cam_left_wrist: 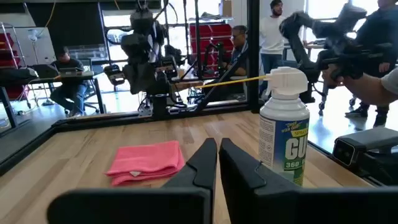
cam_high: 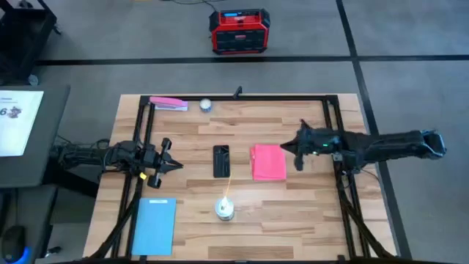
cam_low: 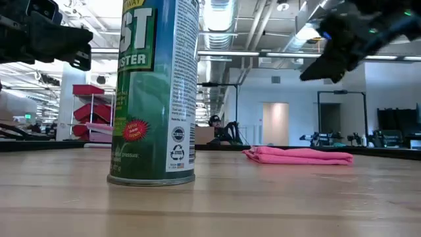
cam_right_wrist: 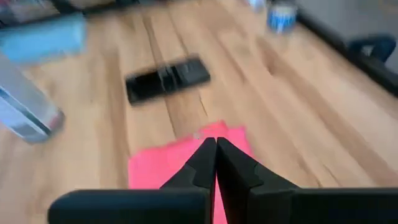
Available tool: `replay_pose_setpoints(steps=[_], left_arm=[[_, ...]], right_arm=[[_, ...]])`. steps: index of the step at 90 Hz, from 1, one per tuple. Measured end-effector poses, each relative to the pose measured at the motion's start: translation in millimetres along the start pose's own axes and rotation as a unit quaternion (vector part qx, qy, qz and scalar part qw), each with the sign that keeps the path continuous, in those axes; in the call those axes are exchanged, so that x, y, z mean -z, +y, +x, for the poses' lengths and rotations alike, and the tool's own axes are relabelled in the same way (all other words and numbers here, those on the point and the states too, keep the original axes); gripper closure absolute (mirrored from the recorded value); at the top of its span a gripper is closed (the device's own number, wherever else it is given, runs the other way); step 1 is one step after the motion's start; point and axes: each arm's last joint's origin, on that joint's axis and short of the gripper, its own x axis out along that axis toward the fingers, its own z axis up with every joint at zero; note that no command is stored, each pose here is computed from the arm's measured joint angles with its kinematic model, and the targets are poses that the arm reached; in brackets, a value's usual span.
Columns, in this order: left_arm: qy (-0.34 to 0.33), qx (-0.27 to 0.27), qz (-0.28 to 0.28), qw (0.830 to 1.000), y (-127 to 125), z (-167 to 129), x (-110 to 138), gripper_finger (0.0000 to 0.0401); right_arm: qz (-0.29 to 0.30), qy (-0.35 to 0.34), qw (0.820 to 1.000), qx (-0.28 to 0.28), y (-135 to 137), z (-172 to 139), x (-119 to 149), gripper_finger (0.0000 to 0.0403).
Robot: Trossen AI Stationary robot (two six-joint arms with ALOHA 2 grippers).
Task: Apply microfiber cloth
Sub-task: Move the pink microfiber cloth to the center of the table
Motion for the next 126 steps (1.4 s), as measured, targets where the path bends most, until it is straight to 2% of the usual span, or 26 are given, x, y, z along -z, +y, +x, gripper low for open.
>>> replay_pose_setpoints(steps=[20, 33, 45, 68, 87, 106, 126], left_arm=[[0.0, 0.0, 0.0, 1.0, 0.0, 0.0, 0.0, 0.0401], [-0.001, 0.0, -0.005, 1.0, 0.0, 0.0, -0.1, 0.0401], [-0.001, 0.0, -0.018, 1.0, 0.0, 0.0, -0.1, 0.0401], [-0.001, 0.0, -0.031, 1.0, 0.0, 0.0, -0.2, 0.0401], [0.0, 0.0, -0.034, 0.999, 0.0, 0.0, 0.0, 0.0401], [-0.001, 0.0, -0.034, 0.999, 0.0, 0.0, -0.1, 0.0401], [0.0, -0.004, -0.033, 0.999, 0.2, 0.0, 0.0, 0.0401]], right_arm=[[-0.028, 0.103, 0.994, 0.005, 21.9, 51.5, -18.4, 0.0403], [-0.029, 0.157, 0.987, 0.01, 31.5, 79.5, -7.0, 0.0403], [-0.033, 0.178, 0.983, 0.021, 37.6, 93.9, 3.4, 0.0403], [-0.039, 0.184, 0.98, 0.063, 37.8, 94.9, 7.7, 0.0403], [-0.043, 0.224, 0.969, 0.099, 26.0, 91.3, 13.0, 0.0403], [-0.036, 0.236, 0.968, 0.074, 24.5, 91.7, 13.6, 0.0403], [-0.033, 0.238, 0.968, 0.075, 24.8, 94.2, 15.2, 0.0403]])
